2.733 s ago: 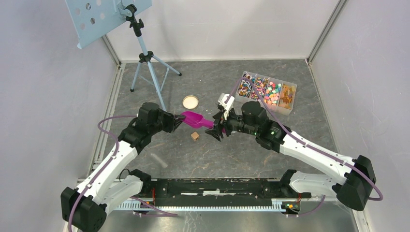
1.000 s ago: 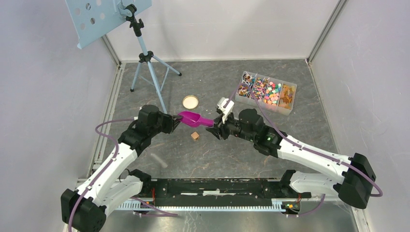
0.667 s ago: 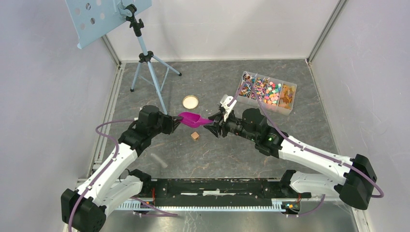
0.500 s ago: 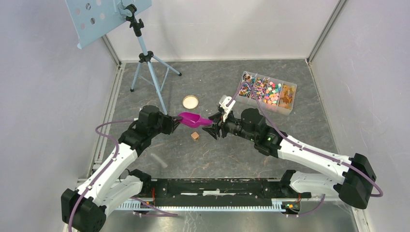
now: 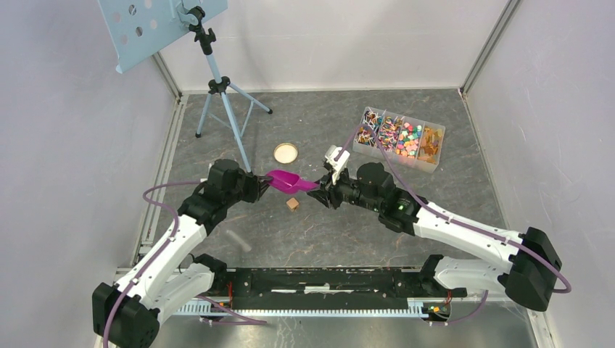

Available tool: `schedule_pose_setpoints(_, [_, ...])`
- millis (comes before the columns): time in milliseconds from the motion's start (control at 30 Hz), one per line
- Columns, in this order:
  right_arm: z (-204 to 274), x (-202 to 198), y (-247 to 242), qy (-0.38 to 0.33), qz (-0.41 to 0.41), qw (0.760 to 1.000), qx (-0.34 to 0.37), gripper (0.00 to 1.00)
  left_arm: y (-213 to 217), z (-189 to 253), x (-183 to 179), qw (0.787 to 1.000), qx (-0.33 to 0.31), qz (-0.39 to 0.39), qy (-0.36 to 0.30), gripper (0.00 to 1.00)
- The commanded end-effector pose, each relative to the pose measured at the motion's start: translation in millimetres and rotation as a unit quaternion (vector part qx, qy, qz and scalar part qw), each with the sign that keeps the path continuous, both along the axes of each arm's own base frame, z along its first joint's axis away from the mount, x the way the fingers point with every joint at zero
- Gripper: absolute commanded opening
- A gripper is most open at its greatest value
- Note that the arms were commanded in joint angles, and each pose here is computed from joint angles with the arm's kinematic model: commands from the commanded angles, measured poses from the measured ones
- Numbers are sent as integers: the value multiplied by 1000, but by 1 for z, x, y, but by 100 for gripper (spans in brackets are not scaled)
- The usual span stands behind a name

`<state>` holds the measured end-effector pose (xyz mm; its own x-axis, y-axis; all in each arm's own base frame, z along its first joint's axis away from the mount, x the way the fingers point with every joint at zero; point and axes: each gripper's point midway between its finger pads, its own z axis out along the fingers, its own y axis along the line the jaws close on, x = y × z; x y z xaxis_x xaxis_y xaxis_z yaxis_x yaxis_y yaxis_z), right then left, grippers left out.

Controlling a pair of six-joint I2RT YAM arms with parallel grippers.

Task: Pack the candies
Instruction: Adjust the spatula.

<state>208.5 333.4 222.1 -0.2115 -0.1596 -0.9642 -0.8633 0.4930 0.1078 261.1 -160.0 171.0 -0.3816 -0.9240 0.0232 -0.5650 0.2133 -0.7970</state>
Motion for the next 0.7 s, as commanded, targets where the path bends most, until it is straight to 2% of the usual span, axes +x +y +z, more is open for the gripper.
schedule_pose_setpoints(0, [32, -1, 5, -29, 3, 998, 55, 0, -10, 17, 3, 999, -44, -2, -19, 20])
schedule_pose_setpoints(33, [35, 0, 3, -31, -3, 998, 56, 0, -9, 17, 3, 999, -44, -1, -24, 34])
schedule_pose_setpoints(100, [41, 3, -4, -36, -18, 998, 54, 0, -7, 19, 4, 999, -38, 0, -35, 54])
schedule_pose_setpoints(200, [50, 14, -20, -46, -56, 997, 29, 0, -2, 27, 8, 998, -8, -5, -63, 74])
schedule_pose_setpoints(300, [56, 34, -46, -39, -126, 991, -14, 0, -2, 38, 13, 994, 28, -27, -99, 87])
schedule_pose_setpoints(333, [62, 41, -55, -35, -147, 988, -22, 0, -2, 40, 14, 993, 43, -37, -108, 97])
schedule_pose_setpoints(367, [61, 48, -66, -26, -166, 985, -39, 0, -2, 43, 15, 991, 56, -46, -117, 100])
schedule_pose_setpoints(500, [74, 75, -112, -25, -246, 965, -87, 0, -7, 54, 21, 970, 131, -115, -170, 100])
schedule_pose_setpoints(600, [75, 94, -153, -15, -306, 945, -118, 0, -16, 63, 23, 941, 190, -190, -205, 100])
schedule_pose_setpoints(667, [73, 104, -180, -9, -347, 926, -147, 0, -26, 67, 19, 914, 216, -257, -227, 100])
